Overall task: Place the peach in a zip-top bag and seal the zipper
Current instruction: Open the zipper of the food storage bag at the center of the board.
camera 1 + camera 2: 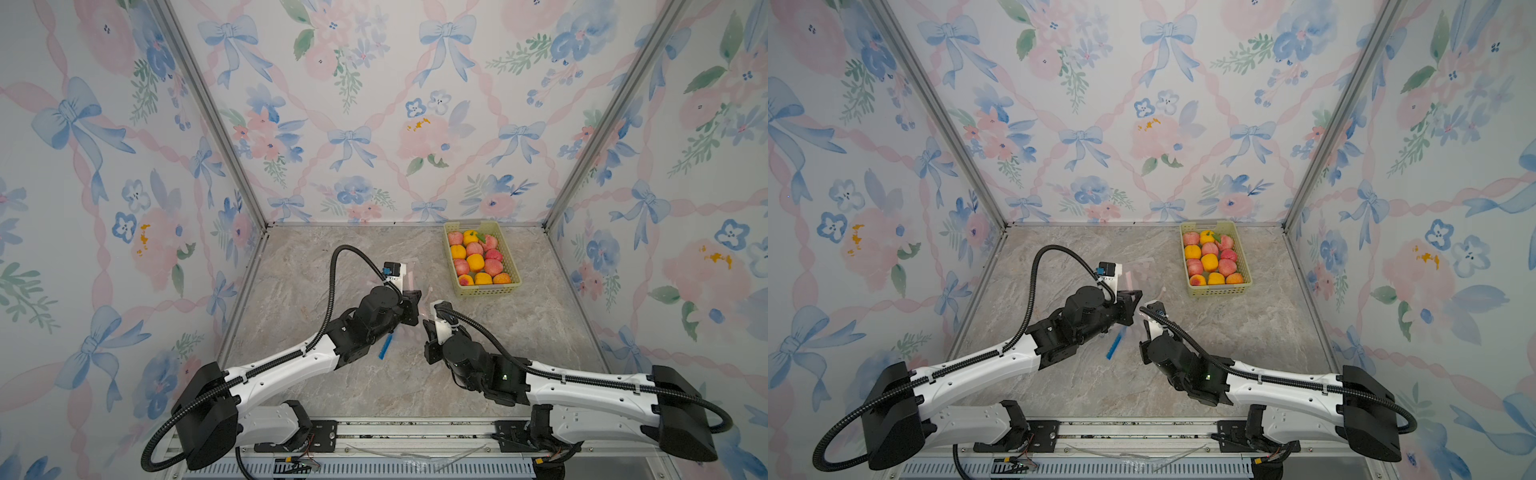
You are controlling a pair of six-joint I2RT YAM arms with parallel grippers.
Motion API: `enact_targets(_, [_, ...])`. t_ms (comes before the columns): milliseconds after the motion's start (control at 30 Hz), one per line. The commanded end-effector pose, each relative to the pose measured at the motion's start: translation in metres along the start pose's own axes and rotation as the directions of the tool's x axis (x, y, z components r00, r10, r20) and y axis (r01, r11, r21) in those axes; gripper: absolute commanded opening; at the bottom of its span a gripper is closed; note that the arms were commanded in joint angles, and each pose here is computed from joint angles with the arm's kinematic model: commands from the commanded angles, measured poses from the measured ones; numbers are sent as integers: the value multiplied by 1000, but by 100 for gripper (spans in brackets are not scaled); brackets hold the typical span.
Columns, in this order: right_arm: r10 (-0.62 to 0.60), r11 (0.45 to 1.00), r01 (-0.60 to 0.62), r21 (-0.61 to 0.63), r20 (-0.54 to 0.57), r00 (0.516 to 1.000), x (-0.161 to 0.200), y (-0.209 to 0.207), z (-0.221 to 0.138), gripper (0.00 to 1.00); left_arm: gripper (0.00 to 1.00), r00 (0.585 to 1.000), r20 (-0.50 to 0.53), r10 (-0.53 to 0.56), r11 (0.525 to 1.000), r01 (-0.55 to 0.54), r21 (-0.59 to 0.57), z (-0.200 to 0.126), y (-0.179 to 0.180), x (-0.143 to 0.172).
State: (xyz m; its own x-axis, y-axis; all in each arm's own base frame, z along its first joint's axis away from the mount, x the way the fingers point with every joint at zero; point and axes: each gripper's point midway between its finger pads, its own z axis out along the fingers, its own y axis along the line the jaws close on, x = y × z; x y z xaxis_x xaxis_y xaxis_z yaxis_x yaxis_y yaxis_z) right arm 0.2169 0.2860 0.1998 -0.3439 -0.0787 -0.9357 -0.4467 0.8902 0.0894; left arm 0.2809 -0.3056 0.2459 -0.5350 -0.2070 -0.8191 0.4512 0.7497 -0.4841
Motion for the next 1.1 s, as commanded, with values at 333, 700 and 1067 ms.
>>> enact_targets(333, [271, 892, -306, -333, -149, 951, -8, 8, -41, 58, 0, 961, 79, 266, 939, -277, 202, -34, -14, -28])
enact_targets(700, [348, 835, -383, -394, -161, 924, -4, 2, -52, 58, 0, 959, 88, 270, 910, -284, 304, -56, -26, -30])
enact_targets(1067, [180, 847, -248, -470, -186, 966, -13, 49, -27, 54, 0, 986, -28, 165, 892, -137, 430, -55, -35, -20])
